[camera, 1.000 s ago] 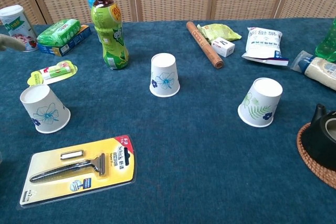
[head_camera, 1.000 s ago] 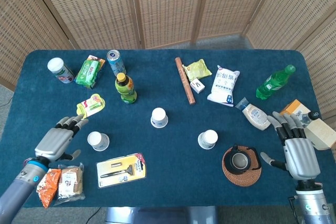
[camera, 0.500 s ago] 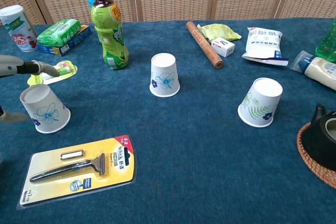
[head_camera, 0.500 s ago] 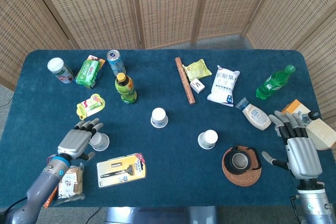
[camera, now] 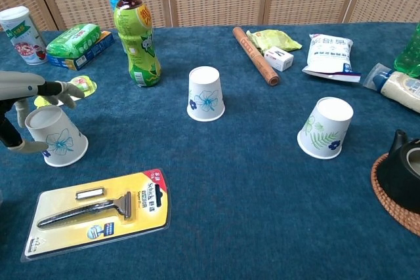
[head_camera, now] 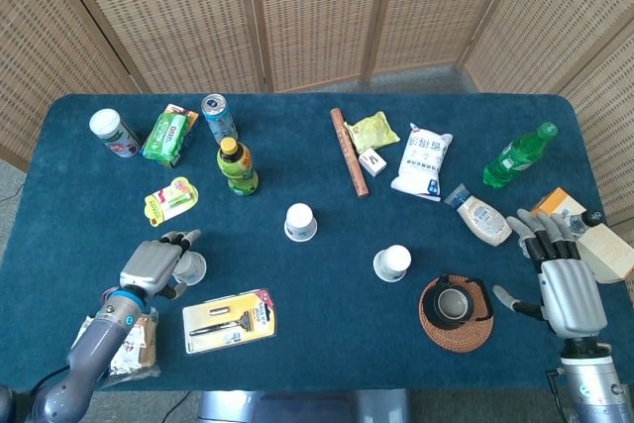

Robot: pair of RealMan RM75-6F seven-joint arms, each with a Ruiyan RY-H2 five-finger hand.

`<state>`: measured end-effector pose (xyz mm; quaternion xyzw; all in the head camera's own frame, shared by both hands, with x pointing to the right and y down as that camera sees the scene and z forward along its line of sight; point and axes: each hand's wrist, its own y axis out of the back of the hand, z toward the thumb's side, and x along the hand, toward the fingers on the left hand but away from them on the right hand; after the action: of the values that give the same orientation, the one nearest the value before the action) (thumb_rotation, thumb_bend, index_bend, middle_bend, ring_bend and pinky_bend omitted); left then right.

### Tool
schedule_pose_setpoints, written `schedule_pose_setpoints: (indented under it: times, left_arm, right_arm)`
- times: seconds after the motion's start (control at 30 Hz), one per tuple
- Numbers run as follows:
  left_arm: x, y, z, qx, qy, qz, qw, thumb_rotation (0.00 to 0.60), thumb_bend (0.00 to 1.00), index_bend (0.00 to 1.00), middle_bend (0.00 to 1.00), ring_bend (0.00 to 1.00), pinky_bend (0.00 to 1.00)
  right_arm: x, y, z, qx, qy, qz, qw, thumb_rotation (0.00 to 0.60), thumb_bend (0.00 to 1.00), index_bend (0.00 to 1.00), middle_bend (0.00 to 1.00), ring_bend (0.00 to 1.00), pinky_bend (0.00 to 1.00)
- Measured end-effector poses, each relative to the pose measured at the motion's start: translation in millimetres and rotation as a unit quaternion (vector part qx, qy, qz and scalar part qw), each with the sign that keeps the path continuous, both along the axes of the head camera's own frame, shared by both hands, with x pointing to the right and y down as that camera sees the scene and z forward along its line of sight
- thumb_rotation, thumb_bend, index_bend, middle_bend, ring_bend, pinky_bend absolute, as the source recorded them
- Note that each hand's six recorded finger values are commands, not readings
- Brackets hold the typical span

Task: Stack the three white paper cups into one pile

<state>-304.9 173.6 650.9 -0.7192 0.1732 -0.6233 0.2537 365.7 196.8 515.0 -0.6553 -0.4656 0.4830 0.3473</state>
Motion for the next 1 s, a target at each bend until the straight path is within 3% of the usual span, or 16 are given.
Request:
schedule_pose_setpoints:
  times: [0.27,0.63,1.0]
  left_arm:
    - [0,-1,1,0.005,-0.007,0.001,1.0000,0.600,0.38,0.09,0.35,0.30,0.49]
    - [4,-5,-3,0.023,0.002,-0.002,0.9997,0.600,0.38,0.12,0.35,0.31,0.50]
    - [38,-18,-17,0.038,0.050,0.002,0.9980,0.600,0.38,0.12,0.35,0.31,0.50]
  right_arm:
    - [1,0,0,-0.001,-0.001,0.002,1.0000,0.600,0.18,0.13,0.00,0.00,0.00]
    - [0,0,0,-0.001,-0.002,0.001,1.0000,0.600,0.19,0.13,0.00,0.00,0.00]
    - [0,0,0,-0.002,-0.003,0.001,1.0000,0.600,0.19,0.13,0.00,0.00,0.00]
